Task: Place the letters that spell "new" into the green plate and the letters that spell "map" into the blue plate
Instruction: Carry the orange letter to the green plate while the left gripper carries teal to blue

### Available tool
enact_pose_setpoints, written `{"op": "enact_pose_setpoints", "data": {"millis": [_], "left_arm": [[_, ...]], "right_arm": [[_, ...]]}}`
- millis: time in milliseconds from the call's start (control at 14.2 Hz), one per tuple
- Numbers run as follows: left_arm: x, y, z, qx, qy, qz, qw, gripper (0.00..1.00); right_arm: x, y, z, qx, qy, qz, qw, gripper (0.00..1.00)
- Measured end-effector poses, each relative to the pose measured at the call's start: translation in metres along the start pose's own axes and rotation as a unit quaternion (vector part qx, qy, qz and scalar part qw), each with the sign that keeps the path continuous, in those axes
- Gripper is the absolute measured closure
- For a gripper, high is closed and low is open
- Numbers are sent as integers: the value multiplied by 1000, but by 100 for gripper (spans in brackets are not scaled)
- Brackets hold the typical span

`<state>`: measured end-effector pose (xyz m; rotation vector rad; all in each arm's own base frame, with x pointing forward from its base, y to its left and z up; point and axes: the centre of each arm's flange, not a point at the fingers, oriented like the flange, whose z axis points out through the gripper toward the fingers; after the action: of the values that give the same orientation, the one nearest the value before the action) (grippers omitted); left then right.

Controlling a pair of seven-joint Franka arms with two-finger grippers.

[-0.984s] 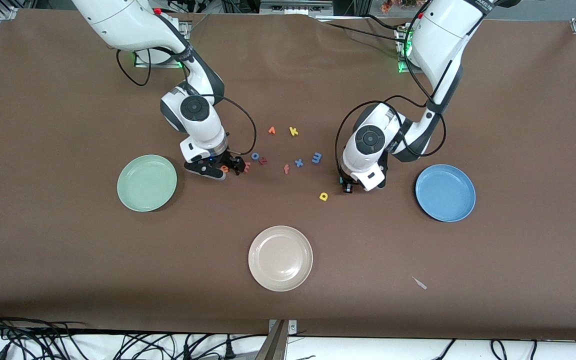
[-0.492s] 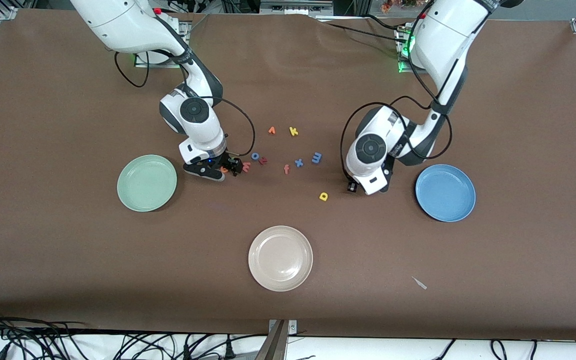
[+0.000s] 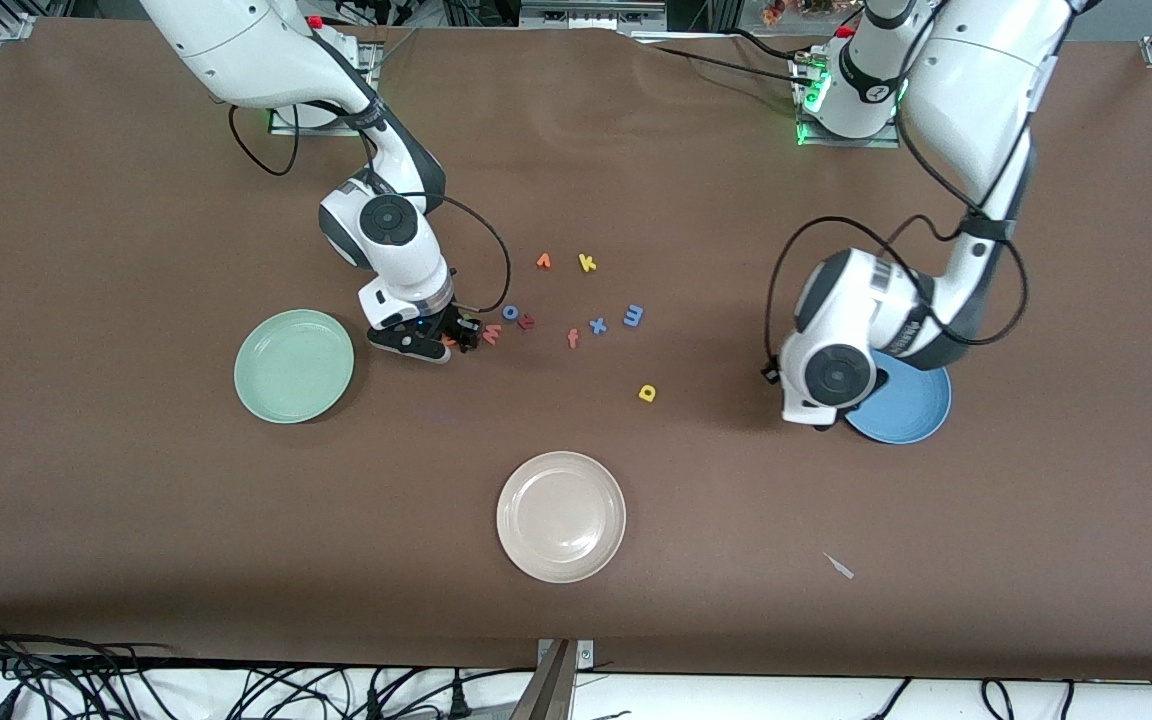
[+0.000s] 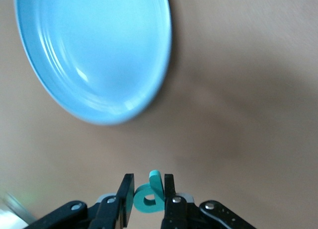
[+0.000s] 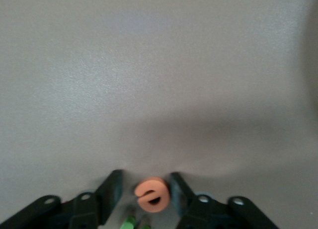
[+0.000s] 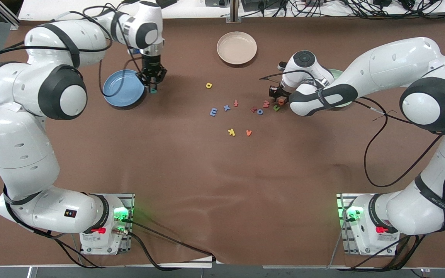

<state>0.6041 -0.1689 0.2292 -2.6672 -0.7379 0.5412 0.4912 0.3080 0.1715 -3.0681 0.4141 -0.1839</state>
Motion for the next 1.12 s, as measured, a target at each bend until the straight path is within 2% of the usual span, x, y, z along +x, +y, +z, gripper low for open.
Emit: {"op": "enact_pose_setpoints", "data": {"millis": [70, 141, 281, 492, 562, 703, 844, 914, 1054, 1125], "left_arm": [[15, -15, 2, 11, 5, 52, 999, 71], [29, -27, 6, 16, 6, 101, 995, 71], [58, -45, 18, 7, 11, 200, 980, 71], [92, -56, 40, -21, 28, 292, 956, 71], [96, -56, 44, -24, 30, 314, 949, 64], [96, -54, 33, -27, 40, 329, 943, 46], [91, -51, 10, -33, 48, 323, 945, 26], [84, -47, -4, -47, 49, 309, 949, 15], [58, -24, -27, -103, 40, 263, 959, 0], [44, -7, -35, -123, 43, 237, 963, 0]], "right_arm": [[0, 0, -1, 0, 1, 0, 1000, 65], [1, 0, -2, 0, 1, 0, 1000, 66], [1, 0, -3, 0, 2, -1, 1000, 67], [2, 0, -4, 0, 4, -5, 1000, 67], [6, 1, -5, -3, 6, -9, 1000, 68], [19, 11, -7, -28, 4, -26, 999, 70], [40, 24, -21, -57, 5, -44, 997, 70], [50, 29, -30, -68, 5, -53, 996, 70], [67, 36, -48, -82, -3, -69, 994, 70], [77, 40, -59, -84, -17, -81, 993, 70]]}}
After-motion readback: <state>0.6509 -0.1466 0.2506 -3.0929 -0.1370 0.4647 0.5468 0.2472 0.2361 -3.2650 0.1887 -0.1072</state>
